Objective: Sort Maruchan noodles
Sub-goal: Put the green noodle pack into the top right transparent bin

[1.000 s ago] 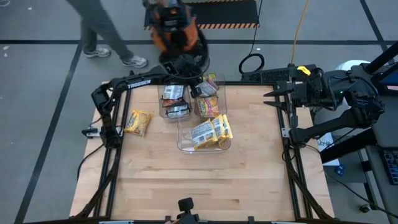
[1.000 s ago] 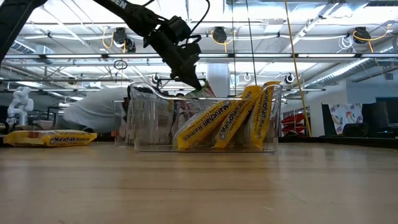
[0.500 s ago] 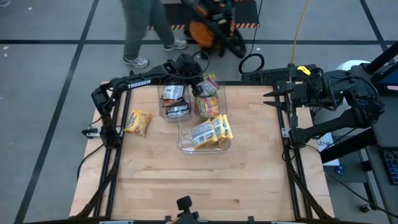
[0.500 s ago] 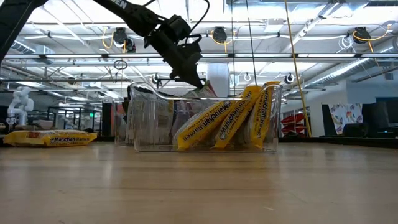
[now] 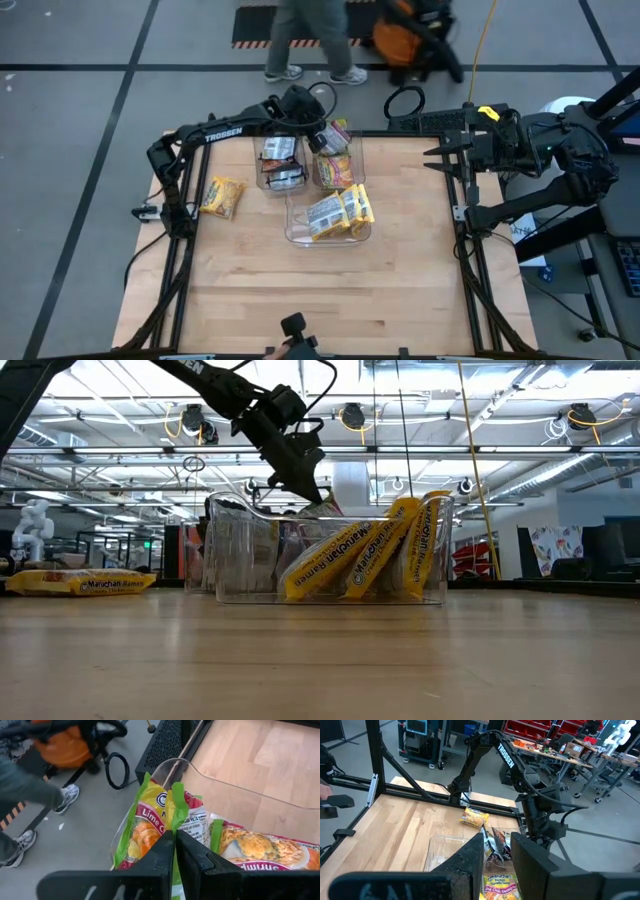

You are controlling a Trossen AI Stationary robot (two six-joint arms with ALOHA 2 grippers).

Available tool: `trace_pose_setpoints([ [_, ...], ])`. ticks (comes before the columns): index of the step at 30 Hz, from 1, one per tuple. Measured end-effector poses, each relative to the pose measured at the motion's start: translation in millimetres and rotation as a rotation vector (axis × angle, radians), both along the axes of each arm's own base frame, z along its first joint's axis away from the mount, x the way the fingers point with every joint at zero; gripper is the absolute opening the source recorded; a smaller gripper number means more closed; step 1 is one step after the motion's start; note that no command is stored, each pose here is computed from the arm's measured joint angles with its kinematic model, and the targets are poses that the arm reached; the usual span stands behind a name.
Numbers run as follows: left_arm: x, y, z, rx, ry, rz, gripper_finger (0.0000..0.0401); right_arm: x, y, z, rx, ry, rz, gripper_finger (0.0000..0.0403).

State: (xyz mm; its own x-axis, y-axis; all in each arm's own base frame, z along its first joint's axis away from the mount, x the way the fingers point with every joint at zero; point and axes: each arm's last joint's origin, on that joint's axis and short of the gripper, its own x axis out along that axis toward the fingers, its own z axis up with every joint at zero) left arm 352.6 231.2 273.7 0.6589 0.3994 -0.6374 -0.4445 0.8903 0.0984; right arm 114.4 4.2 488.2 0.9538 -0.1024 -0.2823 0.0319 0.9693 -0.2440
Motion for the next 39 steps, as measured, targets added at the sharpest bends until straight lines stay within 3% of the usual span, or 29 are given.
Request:
trace_pose_setpoints([
  [9, -3, 5, 0, 0.005, 0.003, 0.011, 0.0026, 0, 0, 0, 0.0, 0.0, 0.0, 0.0093],
  [18, -13, 19, 0, -0.071, -0.044, 0.126, 0.0026, 0, 0, 0, 0.0, 0.0, 0.0, 0.0093],
  [32, -5, 14, 5, 0.004, -0.074, 0.064, 0.0026, 0, 0, 0, 0.0, 0.0, 0.0, 0.0093],
  [35, -10, 10, 14, 0.003, -0.077, 0.036, 0.0026, 1, 0, 0, 0.0, 0.003, 0.0, 0.0093],
  [39, -25, -3, 45, 0.024, -0.12, 0.017, 0.0026, 3, 0, -1, 0.0, 0.008, -0.001, 0.0093],
])
